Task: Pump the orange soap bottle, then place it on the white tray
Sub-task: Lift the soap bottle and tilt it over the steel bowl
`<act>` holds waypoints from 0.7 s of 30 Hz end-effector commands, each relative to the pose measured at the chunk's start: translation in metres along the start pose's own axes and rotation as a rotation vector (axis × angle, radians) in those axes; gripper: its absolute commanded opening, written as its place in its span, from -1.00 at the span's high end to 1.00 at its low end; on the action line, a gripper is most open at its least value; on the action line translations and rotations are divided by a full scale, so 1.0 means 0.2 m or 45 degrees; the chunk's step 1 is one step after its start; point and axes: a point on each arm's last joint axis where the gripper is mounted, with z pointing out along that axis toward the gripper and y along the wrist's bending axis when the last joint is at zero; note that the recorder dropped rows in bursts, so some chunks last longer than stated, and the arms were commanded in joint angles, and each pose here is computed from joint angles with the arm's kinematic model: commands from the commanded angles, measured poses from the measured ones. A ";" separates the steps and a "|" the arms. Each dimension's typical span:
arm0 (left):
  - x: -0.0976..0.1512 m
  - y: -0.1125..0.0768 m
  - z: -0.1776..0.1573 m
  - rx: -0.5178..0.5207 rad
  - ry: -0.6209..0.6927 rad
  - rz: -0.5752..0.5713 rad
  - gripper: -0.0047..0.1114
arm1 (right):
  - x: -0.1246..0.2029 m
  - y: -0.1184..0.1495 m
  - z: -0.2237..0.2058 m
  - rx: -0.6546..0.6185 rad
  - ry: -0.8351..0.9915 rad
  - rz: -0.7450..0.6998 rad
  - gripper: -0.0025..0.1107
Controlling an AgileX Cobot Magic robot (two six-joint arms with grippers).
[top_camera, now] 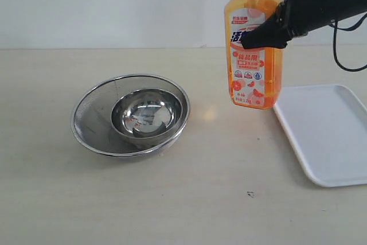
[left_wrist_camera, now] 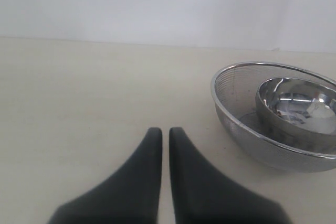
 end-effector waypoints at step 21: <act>0.00 0.00 0.00 0.004 0.001 0.014 0.84 | -0.04 0.64 -0.02 0.932 -0.067 0.162 0.96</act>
